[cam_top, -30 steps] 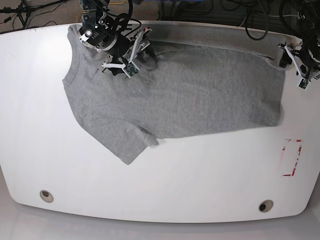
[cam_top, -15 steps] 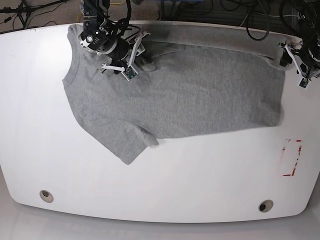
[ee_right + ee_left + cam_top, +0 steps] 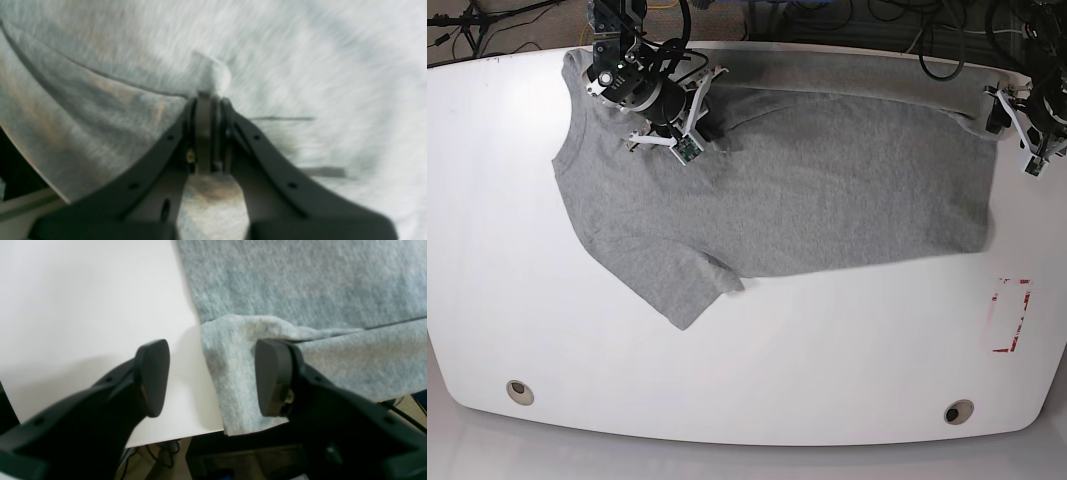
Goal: Fold the T-shirt properly
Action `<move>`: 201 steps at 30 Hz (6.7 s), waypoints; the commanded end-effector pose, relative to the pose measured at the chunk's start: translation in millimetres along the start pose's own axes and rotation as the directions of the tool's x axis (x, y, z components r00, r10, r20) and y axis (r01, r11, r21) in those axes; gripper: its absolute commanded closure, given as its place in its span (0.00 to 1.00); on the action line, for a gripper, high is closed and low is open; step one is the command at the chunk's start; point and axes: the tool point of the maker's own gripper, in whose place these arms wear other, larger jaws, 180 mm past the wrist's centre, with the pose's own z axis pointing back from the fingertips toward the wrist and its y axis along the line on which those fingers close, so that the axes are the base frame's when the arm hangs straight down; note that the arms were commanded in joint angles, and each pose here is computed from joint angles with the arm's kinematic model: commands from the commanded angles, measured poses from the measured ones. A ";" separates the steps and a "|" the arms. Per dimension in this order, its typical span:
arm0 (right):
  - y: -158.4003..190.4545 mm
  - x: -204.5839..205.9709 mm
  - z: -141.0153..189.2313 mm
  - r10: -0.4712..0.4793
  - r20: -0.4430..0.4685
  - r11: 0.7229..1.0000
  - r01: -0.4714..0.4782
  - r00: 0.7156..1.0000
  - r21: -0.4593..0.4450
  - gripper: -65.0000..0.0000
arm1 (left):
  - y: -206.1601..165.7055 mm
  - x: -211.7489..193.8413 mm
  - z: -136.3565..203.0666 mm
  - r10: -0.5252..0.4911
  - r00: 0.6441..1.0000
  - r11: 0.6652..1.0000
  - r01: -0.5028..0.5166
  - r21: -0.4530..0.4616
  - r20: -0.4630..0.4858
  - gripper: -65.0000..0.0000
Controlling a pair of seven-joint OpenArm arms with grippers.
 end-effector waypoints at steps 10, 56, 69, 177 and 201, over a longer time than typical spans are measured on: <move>-4.9 28.3 10.5 0.037 0.084 0.999 -0.035 0.996 -0.027 0.94 | 6.3 8.7 5.6 -0.017 1.000 1.000 0.016 0.017 0.026 0.42; -85.3 2.8 33.3 -0.004 0.027 0.979 0.010 1.000 -0.203 0.36 | -24.7 11.8 -7.9 -0.075 0.997 0.995 0.076 -0.068 0.013 0.42; -79.9 3.7 11.6 -0.049 0.029 0.985 0.053 0.998 -0.163 0.37 | -34.6 10.1 -12.2 -0.054 0.998 0.995 0.056 -0.088 0.017 0.42; -105.6 48.5 41.4 0.075 0.109 0.964 -0.044 0.991 -0.262 0.80 | -32.3 9.5 -12.2 -0.051 0.999 0.995 0.052 -0.084 0.015 0.42; -125.1 45.3 43.9 0.112 -0.009 0.934 -0.108 0.994 -0.341 0.43 | -32.3 9.5 -12.2 -0.051 0.999 0.995 0.052 -0.084 0.015 0.42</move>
